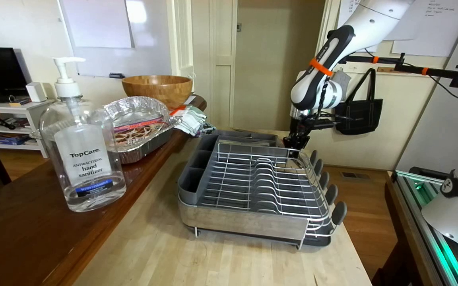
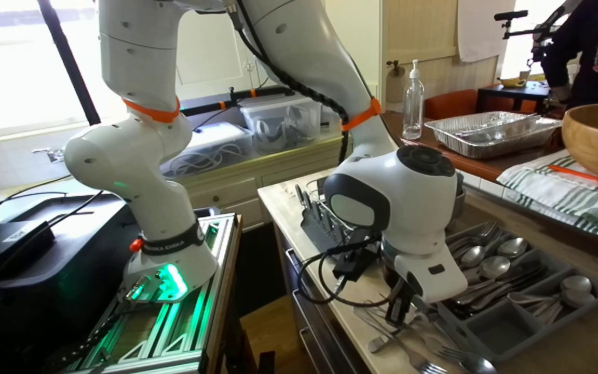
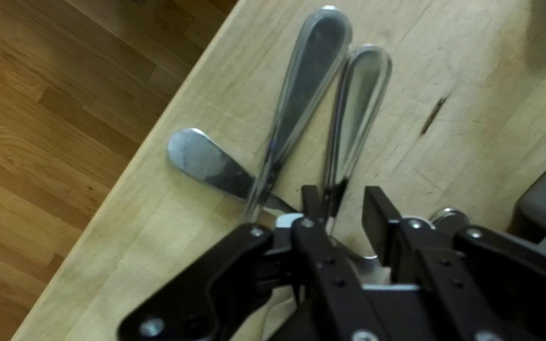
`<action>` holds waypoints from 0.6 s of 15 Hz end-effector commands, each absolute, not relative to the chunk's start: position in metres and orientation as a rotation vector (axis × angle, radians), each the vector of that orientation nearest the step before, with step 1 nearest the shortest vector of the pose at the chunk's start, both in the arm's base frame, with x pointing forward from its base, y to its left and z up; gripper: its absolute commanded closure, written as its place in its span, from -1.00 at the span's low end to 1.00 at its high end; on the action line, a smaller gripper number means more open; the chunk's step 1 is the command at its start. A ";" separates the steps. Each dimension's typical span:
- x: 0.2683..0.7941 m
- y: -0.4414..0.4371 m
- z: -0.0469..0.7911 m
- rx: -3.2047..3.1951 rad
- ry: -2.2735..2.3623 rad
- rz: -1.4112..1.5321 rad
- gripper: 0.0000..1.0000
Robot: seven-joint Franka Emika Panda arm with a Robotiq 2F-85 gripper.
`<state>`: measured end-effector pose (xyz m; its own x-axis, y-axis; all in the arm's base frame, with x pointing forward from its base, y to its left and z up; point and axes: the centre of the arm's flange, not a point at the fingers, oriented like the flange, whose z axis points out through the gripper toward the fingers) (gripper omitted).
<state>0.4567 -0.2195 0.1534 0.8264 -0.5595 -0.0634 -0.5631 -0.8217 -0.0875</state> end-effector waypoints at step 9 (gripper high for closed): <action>0.458 -0.225 0.138 -2.906 0.878 0.108 0.51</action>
<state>0.4561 -0.2208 0.1495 0.8256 -0.5600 -0.0689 -0.5641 -0.8214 -0.0844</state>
